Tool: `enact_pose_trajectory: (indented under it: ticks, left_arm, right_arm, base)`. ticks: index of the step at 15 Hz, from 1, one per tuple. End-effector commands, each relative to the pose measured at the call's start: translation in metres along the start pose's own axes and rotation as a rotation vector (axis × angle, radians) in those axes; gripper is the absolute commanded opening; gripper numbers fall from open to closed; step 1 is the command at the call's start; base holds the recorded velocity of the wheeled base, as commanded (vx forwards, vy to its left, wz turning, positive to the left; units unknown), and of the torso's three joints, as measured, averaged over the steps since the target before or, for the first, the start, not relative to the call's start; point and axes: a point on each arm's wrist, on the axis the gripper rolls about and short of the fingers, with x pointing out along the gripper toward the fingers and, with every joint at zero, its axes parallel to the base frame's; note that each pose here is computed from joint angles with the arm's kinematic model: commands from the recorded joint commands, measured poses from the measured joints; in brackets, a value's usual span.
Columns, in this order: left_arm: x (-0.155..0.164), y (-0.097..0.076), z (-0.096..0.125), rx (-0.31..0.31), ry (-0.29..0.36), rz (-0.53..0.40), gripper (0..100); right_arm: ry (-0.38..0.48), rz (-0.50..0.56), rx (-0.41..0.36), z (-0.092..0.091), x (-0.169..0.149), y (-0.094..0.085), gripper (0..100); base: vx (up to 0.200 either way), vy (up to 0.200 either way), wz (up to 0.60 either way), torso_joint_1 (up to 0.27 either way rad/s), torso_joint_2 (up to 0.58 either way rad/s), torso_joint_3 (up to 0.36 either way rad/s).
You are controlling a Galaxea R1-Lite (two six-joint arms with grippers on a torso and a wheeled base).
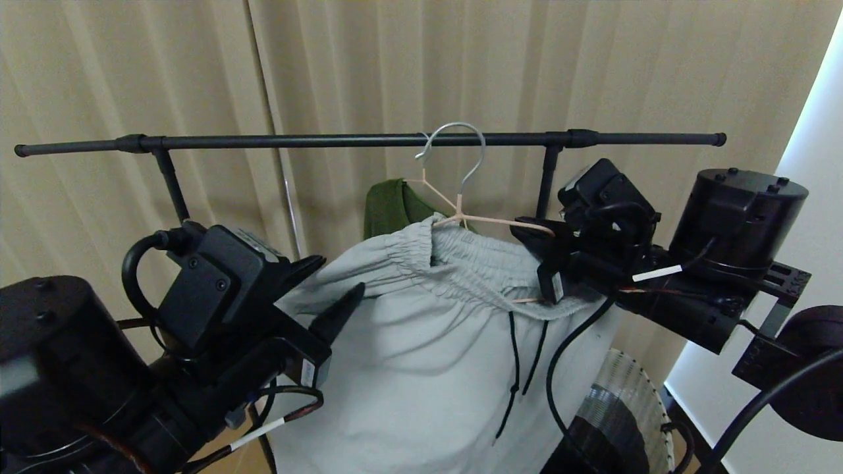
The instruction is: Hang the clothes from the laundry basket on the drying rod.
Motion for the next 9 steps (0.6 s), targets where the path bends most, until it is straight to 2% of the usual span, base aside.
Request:
enact_pose_trajectory:
  ticks: [1,2,4,6,8,9]
  left_arm:
    - [-0.011,-0.004,-0.019,-0.028,0.057,-0.032,100]
    - [-0.018,-0.005,-0.027,-0.071,0.062,-0.034,100]
    - [-0.028,-0.005,-0.041,-0.097,0.098,-0.025,100]
    - [-0.040,-0.001,-0.057,-0.121,0.157,-0.005,100]
    - [-0.041,0.000,-0.061,-0.158,0.166,0.003,100]
    - [-0.040,0.000,-0.060,-0.196,0.165,0.011,100]
  right_arm:
    - [0.001,-0.042,0.003,0.000,-0.006,-0.009,0]
    - [0.002,-0.083,0.006,0.002,-0.010,-0.015,0]
    - [-0.014,-0.122,0.006,0.007,-0.020,-0.025,0]
    - [-0.017,-0.123,0.006,0.008,-0.031,-0.024,0]
    - [-0.024,-0.126,0.004,0.010,-0.035,-0.025,0]
    - [-0.028,-0.119,0.004,0.011,-0.035,-0.023,0]
  base:
    - [0.000,0.000,0.00,0.000,0.00,0.000]
    - [0.000,0.000,0.00,0.000,0.00,0.000]
    - [0.000,0.000,0.00,0.000,0.00,0.000]
    - [0.000,0.000,0.00,0.000,0.00,0.000]
    - [0.000,0.000,0.00,0.000,0.00,0.000]
    - [0.000,0.000,0.00,0.000,0.00,0.000]
